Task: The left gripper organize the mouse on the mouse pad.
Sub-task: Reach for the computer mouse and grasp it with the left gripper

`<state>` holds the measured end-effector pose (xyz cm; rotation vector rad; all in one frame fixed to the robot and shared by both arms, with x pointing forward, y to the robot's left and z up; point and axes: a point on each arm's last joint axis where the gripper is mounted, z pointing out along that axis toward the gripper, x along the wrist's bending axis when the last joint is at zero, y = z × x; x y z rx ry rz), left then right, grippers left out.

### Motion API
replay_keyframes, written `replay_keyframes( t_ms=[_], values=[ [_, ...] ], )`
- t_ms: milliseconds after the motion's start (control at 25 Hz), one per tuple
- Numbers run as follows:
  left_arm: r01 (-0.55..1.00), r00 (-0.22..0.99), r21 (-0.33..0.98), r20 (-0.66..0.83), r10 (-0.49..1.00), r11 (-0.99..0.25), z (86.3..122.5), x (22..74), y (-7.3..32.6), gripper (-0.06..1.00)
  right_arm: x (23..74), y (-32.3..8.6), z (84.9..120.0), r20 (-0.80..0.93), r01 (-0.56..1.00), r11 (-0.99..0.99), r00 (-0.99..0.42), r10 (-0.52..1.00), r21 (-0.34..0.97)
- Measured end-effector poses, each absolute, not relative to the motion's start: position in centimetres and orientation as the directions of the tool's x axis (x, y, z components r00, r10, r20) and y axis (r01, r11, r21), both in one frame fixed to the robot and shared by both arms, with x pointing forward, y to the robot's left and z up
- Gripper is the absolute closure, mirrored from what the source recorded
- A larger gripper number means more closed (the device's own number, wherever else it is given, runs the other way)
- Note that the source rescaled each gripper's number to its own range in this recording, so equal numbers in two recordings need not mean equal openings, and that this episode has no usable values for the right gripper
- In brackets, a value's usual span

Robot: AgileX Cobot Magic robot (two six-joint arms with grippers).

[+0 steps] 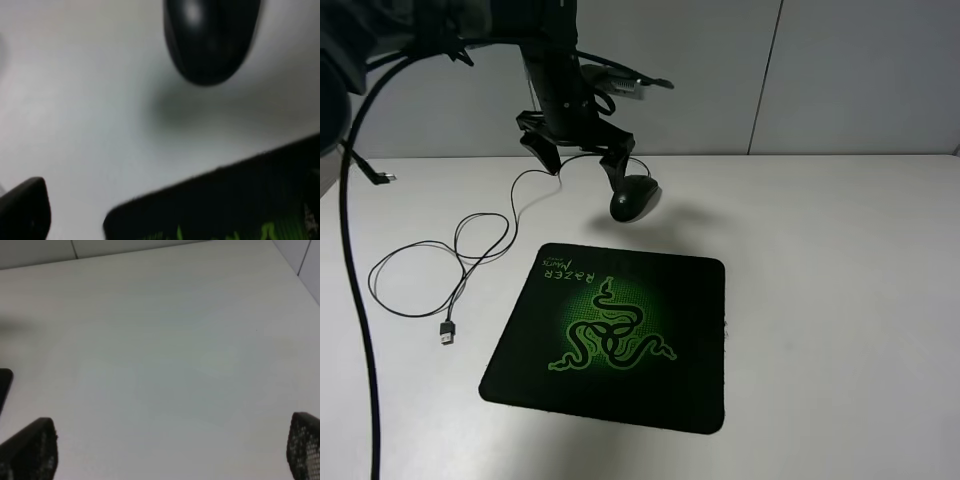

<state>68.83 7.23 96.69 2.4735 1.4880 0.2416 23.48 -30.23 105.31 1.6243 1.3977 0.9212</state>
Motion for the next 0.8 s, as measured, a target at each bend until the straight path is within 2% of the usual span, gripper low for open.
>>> replay_keyframes(
  t_ms=[360,800],
  values=[
    [0.834,0.468,0.325,0.013,0.884,-0.447,91.2,70.7,6.1,-0.06,23.5,-30.2,105.3,0.031,0.419,-0.083,0.129,0.991,0.904],
    [0.791,0.498,0.405,0.010,0.867,-0.459,88.6,71.3,4.4,-0.06,23.5,-30.2,105.3,0.031,0.419,-0.083,0.129,0.991,0.904]
  ],
)
